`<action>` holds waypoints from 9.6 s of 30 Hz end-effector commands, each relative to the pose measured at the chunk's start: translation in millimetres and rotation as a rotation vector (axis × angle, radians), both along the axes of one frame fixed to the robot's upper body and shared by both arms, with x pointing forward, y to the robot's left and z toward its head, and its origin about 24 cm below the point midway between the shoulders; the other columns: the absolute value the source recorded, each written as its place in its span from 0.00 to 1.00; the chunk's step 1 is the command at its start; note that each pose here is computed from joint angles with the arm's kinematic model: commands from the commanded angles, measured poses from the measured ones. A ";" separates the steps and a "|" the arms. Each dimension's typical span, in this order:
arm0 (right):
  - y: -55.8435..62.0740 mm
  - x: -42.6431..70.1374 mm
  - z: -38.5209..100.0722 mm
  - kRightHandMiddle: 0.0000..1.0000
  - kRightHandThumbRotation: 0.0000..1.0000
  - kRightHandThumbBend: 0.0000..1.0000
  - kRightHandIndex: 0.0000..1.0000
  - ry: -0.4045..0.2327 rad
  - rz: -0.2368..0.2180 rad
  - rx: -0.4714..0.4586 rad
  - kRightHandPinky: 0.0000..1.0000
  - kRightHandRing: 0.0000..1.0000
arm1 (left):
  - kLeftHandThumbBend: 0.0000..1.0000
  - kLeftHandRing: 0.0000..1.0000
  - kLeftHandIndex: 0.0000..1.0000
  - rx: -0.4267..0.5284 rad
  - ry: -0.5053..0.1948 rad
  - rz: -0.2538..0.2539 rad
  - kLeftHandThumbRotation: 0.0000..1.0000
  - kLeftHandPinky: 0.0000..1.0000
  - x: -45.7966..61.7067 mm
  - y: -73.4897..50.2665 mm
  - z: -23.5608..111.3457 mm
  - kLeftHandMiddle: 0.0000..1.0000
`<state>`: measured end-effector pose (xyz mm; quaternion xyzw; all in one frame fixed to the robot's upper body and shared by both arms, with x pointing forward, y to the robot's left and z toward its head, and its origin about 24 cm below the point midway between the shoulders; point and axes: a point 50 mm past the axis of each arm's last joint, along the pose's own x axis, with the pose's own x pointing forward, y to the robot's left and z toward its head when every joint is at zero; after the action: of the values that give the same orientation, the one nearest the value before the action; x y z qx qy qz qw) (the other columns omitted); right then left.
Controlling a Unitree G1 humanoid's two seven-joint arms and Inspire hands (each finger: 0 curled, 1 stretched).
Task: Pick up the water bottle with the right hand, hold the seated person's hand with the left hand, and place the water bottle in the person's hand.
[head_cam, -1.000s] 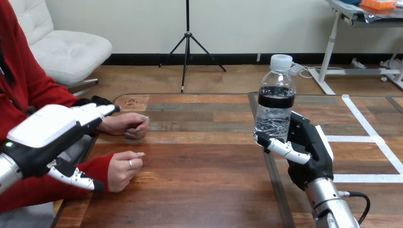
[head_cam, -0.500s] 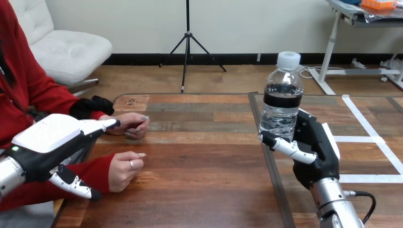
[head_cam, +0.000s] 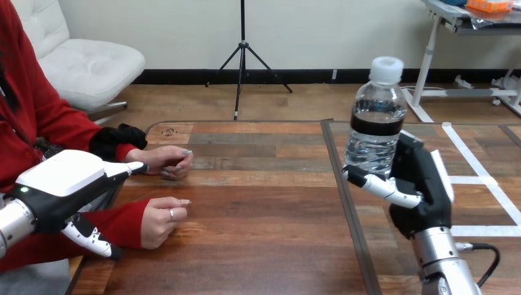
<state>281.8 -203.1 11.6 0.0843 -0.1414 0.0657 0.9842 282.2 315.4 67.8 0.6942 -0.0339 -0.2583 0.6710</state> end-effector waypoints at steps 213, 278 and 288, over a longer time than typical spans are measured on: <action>20.8 -18.1 -0.6 0.31 0.00 0.89 0.40 0.050 0.201 -0.204 0.14 0.19 | 0.71 0.41 0.50 -0.433 -0.288 0.031 0.12 0.36 33.1 -58.7 -6.1 0.48; 34.5 4.7 -10.9 0.31 0.00 0.88 0.39 0.124 0.280 -0.361 0.15 0.20 | 0.69 0.42 0.50 -0.599 -0.336 -0.116 0.06 0.36 31.8 -94.3 2.1 0.49; 35.1 8.2 -10.2 0.32 0.00 0.89 0.38 0.122 0.284 -0.365 0.16 0.21 | 0.70 0.41 0.50 -0.616 -0.347 -0.150 0.04 0.35 31.4 -99.5 5.7 0.48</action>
<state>262.7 -172.6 -29.9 -0.0582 0.0158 0.2233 0.9729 295.9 257.3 44.6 0.5465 -0.1644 -0.1607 0.8053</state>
